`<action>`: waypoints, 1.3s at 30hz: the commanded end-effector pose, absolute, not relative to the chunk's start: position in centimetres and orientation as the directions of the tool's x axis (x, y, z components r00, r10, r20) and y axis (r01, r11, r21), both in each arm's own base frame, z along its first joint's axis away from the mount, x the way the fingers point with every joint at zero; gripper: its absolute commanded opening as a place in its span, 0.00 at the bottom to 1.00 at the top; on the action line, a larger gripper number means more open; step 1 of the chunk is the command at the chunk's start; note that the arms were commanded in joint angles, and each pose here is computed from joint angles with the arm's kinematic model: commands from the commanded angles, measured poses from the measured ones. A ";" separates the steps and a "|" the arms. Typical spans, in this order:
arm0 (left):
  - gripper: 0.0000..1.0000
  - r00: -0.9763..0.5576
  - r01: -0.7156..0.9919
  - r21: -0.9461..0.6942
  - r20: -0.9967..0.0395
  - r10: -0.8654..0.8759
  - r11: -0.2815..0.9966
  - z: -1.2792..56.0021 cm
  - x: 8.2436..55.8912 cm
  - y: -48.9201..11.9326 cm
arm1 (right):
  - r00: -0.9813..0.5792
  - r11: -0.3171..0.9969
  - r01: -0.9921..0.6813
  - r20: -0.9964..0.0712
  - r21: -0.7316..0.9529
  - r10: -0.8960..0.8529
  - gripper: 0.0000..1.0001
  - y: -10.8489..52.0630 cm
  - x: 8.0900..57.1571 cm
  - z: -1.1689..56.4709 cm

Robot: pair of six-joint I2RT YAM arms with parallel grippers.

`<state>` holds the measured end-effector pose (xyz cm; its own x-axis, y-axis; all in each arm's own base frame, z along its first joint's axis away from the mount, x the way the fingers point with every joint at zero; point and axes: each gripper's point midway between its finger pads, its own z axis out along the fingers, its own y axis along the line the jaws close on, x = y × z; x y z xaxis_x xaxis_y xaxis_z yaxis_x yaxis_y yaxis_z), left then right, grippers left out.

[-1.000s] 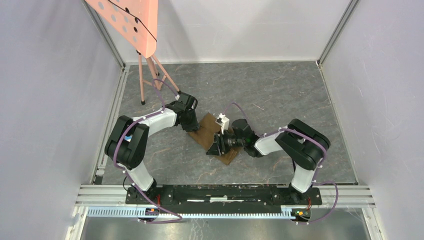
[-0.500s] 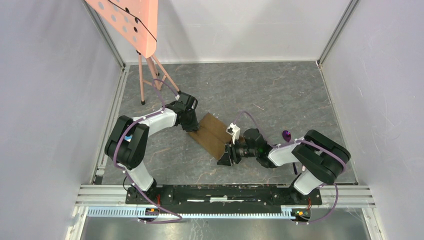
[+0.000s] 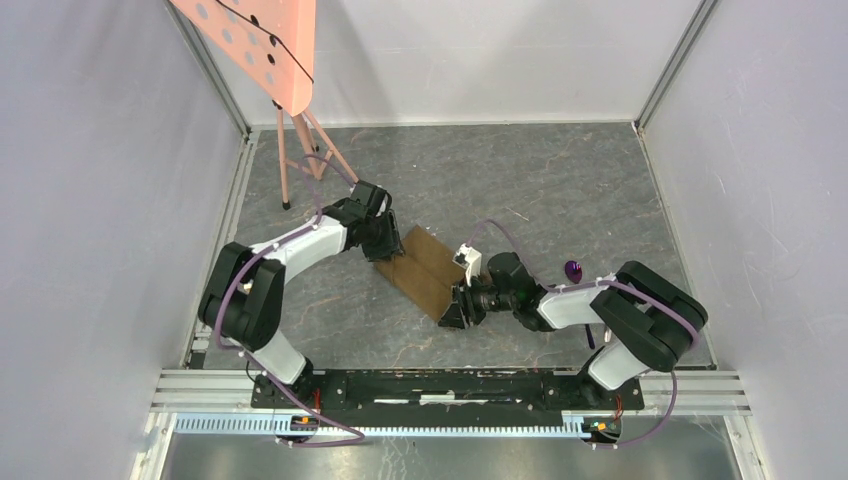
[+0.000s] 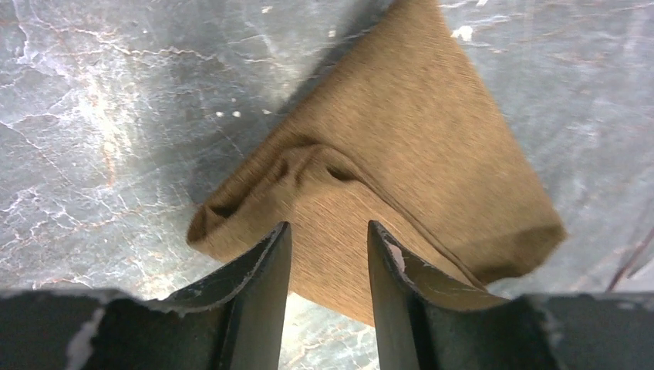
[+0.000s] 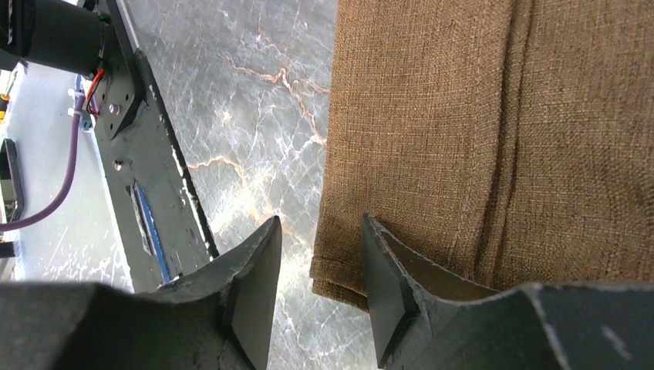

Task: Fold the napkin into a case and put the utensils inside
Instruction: Smooth out the 2/3-rectangle-folded napkin at the center of the board.

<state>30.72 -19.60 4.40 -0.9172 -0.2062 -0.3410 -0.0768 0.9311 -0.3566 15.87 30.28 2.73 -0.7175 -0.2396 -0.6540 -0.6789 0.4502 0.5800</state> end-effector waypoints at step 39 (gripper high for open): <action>0.38 -0.925 -0.033 -0.542 -0.301 -0.232 0.839 6.2 27.7 -20.6 | -0.684 0.461 -0.701 -0.697 0.544 -0.217 0.47 31.1 18.6 6.0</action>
<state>28.25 -19.35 6.54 -0.9134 -0.2277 -0.3373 -0.0398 0.8748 -0.4828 18.27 30.72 5.11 -0.7009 -0.2260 -0.6765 -0.6831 0.4855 0.5456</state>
